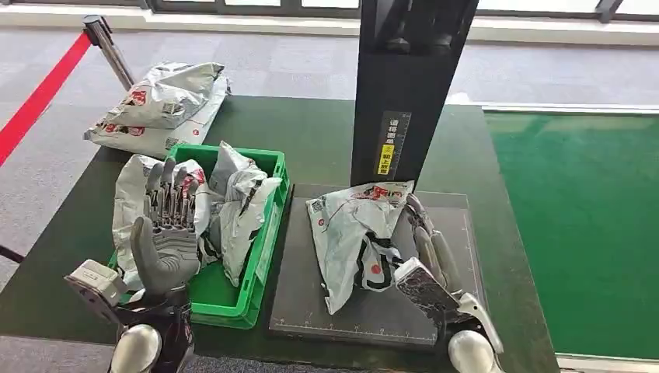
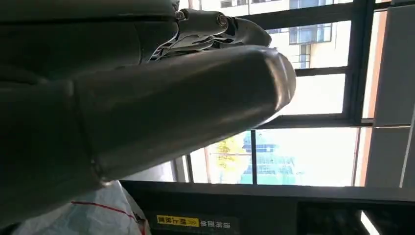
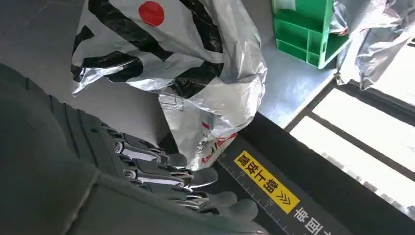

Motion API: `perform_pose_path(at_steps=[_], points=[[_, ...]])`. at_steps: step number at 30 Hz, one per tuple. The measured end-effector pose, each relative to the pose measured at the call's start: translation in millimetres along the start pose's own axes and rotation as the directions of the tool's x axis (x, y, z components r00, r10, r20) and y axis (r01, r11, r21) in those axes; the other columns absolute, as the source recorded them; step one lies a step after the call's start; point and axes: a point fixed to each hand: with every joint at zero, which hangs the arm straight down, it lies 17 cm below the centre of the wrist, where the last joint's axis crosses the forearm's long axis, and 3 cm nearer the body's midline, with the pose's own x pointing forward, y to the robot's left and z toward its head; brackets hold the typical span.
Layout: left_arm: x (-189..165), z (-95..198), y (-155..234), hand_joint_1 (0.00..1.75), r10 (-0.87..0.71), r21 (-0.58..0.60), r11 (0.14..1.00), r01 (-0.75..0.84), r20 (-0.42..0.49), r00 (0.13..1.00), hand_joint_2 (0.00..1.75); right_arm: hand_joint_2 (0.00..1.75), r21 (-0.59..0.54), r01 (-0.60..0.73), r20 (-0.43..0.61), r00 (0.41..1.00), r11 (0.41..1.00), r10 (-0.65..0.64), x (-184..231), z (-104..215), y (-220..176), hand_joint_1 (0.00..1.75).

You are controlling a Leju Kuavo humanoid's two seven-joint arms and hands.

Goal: Moved the parcel from conveyor to table for the left to box.

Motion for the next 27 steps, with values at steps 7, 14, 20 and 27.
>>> perform_pose_path(at_steps=[7,14,20,27], points=[[-6.2,1.2,-5.6,0.0,-0.056,-0.034,0.998,0.055,-0.024,0.998,0.0,0.0,0.029,-0.032,0.001,0.999,0.999,0.032,5.5,7.9,4.0,0.0],[-36.1,-15.9,-49.0,0.0,-0.414,-0.212,0.891,0.401,-0.017,0.91,1.75,1.75,-0.171,0.255,0.528,0.839,0.951,-0.13,140.9,37.7,-71.7,0.0],[-46.8,-27.4,-87.2,0.0,-0.474,-0.3,0.834,0.462,0.039,0.88,1.75,1.75,-0.286,0.334,0.671,0.739,0.898,-0.061,197.0,71.2,-121.5,0.0],[-94.4,-31.0,-136.3,0.0,-0.647,-0.478,0.617,0.625,0.144,0.749,1.75,1.75,-0.445,0.382,0.715,0.696,0.81,0.064,228.0,98.4,-169.3,0.0]])
